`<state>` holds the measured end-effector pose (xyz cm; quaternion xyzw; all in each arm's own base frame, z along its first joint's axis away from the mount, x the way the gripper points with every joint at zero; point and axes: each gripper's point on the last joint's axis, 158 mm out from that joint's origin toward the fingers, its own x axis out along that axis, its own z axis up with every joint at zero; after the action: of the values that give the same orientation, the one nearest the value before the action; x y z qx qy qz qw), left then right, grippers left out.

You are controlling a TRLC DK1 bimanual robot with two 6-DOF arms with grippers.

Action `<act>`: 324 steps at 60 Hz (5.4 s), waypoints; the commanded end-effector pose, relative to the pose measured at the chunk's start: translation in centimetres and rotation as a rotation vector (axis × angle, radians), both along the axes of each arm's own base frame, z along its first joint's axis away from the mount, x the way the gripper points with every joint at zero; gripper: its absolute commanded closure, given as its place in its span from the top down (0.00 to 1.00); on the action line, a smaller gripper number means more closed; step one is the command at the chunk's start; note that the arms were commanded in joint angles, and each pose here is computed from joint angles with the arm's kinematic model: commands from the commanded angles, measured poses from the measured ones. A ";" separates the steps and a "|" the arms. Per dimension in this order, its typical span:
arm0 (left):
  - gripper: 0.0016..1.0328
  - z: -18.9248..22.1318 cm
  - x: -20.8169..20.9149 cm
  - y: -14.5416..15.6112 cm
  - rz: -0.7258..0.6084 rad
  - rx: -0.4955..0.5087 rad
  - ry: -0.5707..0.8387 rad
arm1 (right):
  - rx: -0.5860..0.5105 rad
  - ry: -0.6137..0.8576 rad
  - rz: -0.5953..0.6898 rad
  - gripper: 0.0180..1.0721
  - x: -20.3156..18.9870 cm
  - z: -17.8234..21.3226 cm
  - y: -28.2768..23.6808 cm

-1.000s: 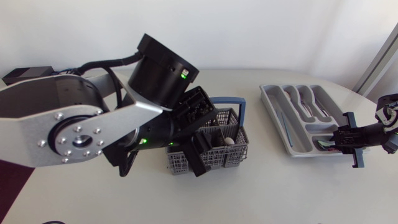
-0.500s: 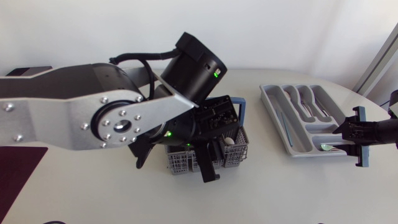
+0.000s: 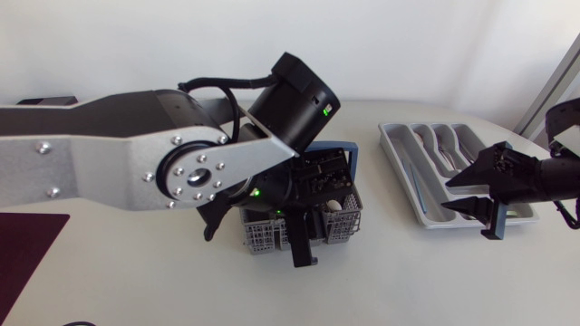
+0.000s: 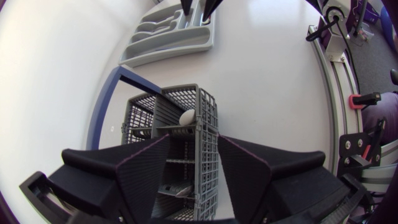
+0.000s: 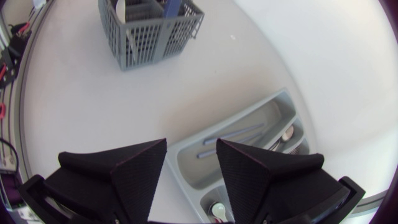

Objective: Sort the cutlery from the basket into the organizer compartments.

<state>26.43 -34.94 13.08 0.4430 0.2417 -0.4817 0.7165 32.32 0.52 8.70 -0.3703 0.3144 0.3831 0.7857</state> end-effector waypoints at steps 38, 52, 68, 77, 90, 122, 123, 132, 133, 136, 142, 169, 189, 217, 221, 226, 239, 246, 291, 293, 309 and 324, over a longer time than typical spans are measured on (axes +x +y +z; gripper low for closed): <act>0.52 -2.3 -2.9 6.1 0.027 0.016 0.030 | 0.341 0.384 -0.196 0.56 -2.9 3.8 18.1; 0.52 -2.8 -3.3 7.4 0.041 0.009 0.041 | 0.320 0.457 -0.242 0.52 -2.0 1.6 19.1; 0.52 -2.8 -3.7 7.9 0.043 0.003 0.043 | 0.310 0.479 -0.249 0.47 -2.0 0.3 20.0; 0.52 -3.0 -3.9 8.0 0.041 0.002 0.047 | 0.296 0.491 -0.246 0.44 -2.3 -0.4 20.5; 0.52 -3.1 -4.1 8.2 0.039 0.002 0.050 | 0.281 0.480 -0.256 0.39 -2.3 -0.9 20.8; 0.52 -3.1 -4.5 8.5 0.032 -0.005 0.052 | 0.227 0.463 -0.281 0.21 -2.4 -2.1 20.6; 0.52 -3.1 -4.6 8.5 0.031 -0.006 0.053 | 0.226 0.462 -0.282 0.20 -2.4 -2.2 20.6; 0.52 -3.2 -4.7 8.5 0.029 -0.008 0.058 | 0.213 0.469 -0.287 0.06 -2.5 -2.6 20.4; 0.52 -3.2 -4.7 8.5 0.029 -0.008 0.058 | 0.213 0.469 -0.287 0.05 -2.5 -2.6 20.4; 0.52 -3.1 -4.7 8.5 0.029 -0.009 0.057 | 0.211 0.471 -0.287 0.05 -2.6 -2.7 20.4; 0.52 -3.2 -4.7 8.5 0.029 -0.009 0.057 | 0.215 0.468 -0.280 0.05 -2.7 -2.4 20.6; 0.52 -3.2 -4.9 8.6 0.032 -0.011 0.060 | 0.341 0.464 -0.206 0.05 -3.6 4.3 22.1; 0.52 -3.2 -5.0 8.4 0.032 -0.019 0.060 | 0.500 0.467 -0.198 0.05 -4.6 10.8 20.4; 0.52 -3.0 -5.0 8.2 0.031 -0.026 0.058 | 0.564 0.394 -0.401 0.05 -4.7 12.1 10.3; 0.52 -3.0 -5.0 8.2 0.032 -0.027 0.060 | 0.513 0.360 -0.469 0.05 -4.3 10.4 8.0; 0.52 -3.0 -5.0 8.1 0.032 -0.028 0.059 | 0.420 0.304 -0.557 0.05 -3.6 8.0 4.9; 0.52 -2.9 -5.1 8.0 0.032 -0.033 0.060 | 0.241 0.141 -0.798 0.05 -0.9 3.4 -5.8; 0.52 -2.9 -5.2 7.9 0.031 -0.034 0.062 | 0.190 0.113 -0.868 0.05 0.1 1.7 -9.7; 0.52 -2.3 -5.1 8.1 0.045 -0.036 0.066 | -0.084 0.043 -0.997 0.06 3.5 -8.3 -17.9; 0.52 -2.2 -5.0 8.1 0.047 -0.036 0.066 | -0.086 0.045 -0.991 0.09 3.5 -8.6 -17.5; 0.52 -2.0 -4.7 8.2 0.051 -0.037 0.062 | -0.086 0.044 -0.960 0.40 3.6 -8.8 -15.8; 0.52 -2.1 -4.9 8.2 0.051 -0.037 0.066 | -0.090 0.019 -0.958 0.52 3.4 -7.2 -15.9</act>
<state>21.51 -26.67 10.11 0.4159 0.2718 -0.4823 0.7215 36.68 -15.55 1.19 -0.2067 0.4677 -0.0327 0.8588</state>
